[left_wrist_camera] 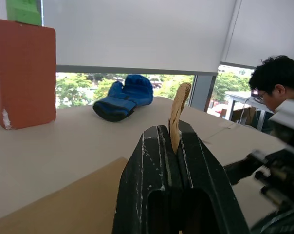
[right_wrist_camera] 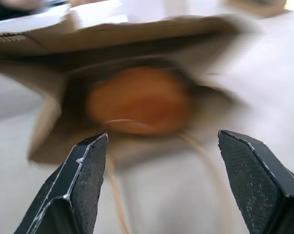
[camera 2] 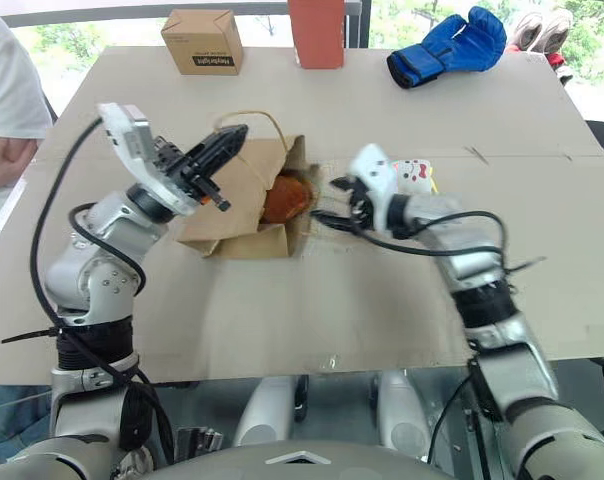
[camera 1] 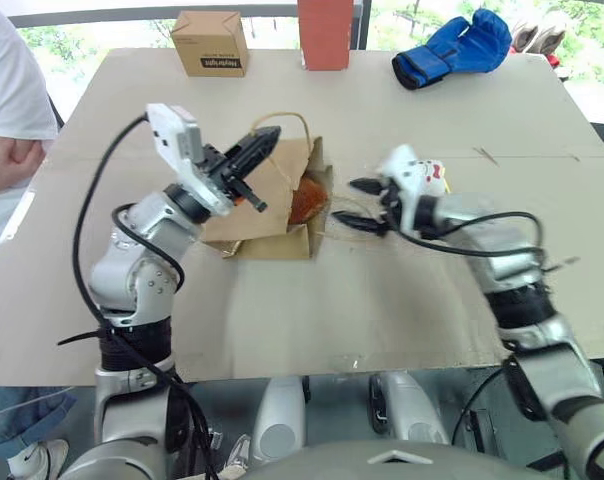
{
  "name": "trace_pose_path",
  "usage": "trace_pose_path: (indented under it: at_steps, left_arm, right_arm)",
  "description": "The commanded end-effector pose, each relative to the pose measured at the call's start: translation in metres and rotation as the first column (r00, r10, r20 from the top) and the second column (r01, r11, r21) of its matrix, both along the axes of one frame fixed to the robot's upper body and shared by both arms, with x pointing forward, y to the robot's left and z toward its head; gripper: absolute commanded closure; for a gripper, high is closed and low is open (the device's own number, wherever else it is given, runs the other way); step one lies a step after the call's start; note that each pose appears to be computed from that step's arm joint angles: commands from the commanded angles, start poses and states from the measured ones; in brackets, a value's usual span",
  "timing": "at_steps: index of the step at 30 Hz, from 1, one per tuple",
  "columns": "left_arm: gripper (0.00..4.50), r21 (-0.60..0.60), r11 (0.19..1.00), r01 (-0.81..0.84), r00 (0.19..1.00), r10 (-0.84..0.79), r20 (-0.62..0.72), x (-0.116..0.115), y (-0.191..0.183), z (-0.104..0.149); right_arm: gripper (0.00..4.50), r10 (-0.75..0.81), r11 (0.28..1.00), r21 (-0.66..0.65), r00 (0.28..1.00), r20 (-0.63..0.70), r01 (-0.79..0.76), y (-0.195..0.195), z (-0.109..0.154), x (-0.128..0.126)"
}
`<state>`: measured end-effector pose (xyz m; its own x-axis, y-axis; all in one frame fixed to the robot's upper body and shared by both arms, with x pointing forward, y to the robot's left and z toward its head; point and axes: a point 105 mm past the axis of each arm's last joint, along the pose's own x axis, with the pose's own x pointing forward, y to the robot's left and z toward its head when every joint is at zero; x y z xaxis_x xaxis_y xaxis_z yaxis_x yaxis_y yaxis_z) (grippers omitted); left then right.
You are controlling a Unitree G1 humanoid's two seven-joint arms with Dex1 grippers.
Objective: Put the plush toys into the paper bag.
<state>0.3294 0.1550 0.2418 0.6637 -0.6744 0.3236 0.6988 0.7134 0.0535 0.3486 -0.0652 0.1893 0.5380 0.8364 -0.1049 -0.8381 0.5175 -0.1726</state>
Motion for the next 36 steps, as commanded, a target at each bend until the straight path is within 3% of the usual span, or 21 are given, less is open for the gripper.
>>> trace_pose_path:
  at_steps: [1,4,9,12,17,19,22,24,26,31,36]
  left_arm:
    - [4.50,0.004,1.000,-0.018,0.998,0.017,0.068,-0.003,0.003,0.013]
    - [4.50,0.000,1.000,-0.025,0.997,0.025,0.076,-0.001,0.002,0.014]
    - [4.50,-0.006,1.000,-0.020,0.996,0.020,0.085,-0.002,-0.003,0.014]
    - [4.50,-0.013,1.000,-0.020,0.996,0.021,0.090,-0.003,-0.003,0.015]
    - [4.50,-0.054,0.998,-0.018,0.997,0.022,0.075,-0.005,0.000,0.015]
    - [4.50,-0.079,0.997,-0.008,0.998,0.013,0.065,-0.005,0.000,0.016]
    - [4.50,-0.164,0.985,0.046,0.999,-0.041,0.035,-0.004,-0.005,0.019]
    - [4.50,-0.206,0.972,0.111,0.994,-0.110,0.018,-0.005,-0.013,0.021]
    - [4.50,-0.192,0.968,0.159,0.987,-0.159,0.012,-0.006,-0.022,0.020]
    - [4.50,-0.174,0.962,0.210,0.977,-0.214,-0.002,-0.004,-0.037,0.018]
    - [4.50,-0.155,0.946,0.286,0.957,-0.291,-0.012,-0.012,-0.054,0.013]
  right_arm:
    - [1.07,-0.194,0.979,-0.042,0.978,0.079,0.198,-0.033,0.019,0.018]
    - [1.07,-0.390,0.903,-0.165,0.918,0.067,0.396,-0.066,-0.002,0.052]
    - [1.07,-0.506,0.814,-0.324,0.862,0.009,0.481,-0.089,-0.053,0.092]
    - [2.25,-0.488,0.827,-0.326,0.873,-0.012,0.458,-0.087,-0.060,0.098]
    - [4.42,-0.395,0.892,-0.224,0.918,0.039,0.393,-0.081,-0.037,0.090]
    - [4.42,-0.338,0.922,-0.167,0.936,0.093,0.350,-0.075,-0.023,0.081]
    - [4.42,-0.161,0.979,-0.089,0.967,0.199,0.182,-0.041,0.003,0.047]
    - [4.42,-0.025,0.994,-0.100,0.970,0.240,0.050,-0.003,0.005,0.019]
    - [4.42,0.049,0.990,-0.142,0.961,0.273,-0.011,0.024,0.001,0.007]
    - [4.42,0.229,0.958,-0.240,0.925,0.303,-0.159,0.078,-0.012,-0.005]
    - [4.42,0.307,0.937,-0.273,0.891,0.335,-0.220,0.125,-0.010,0.009]
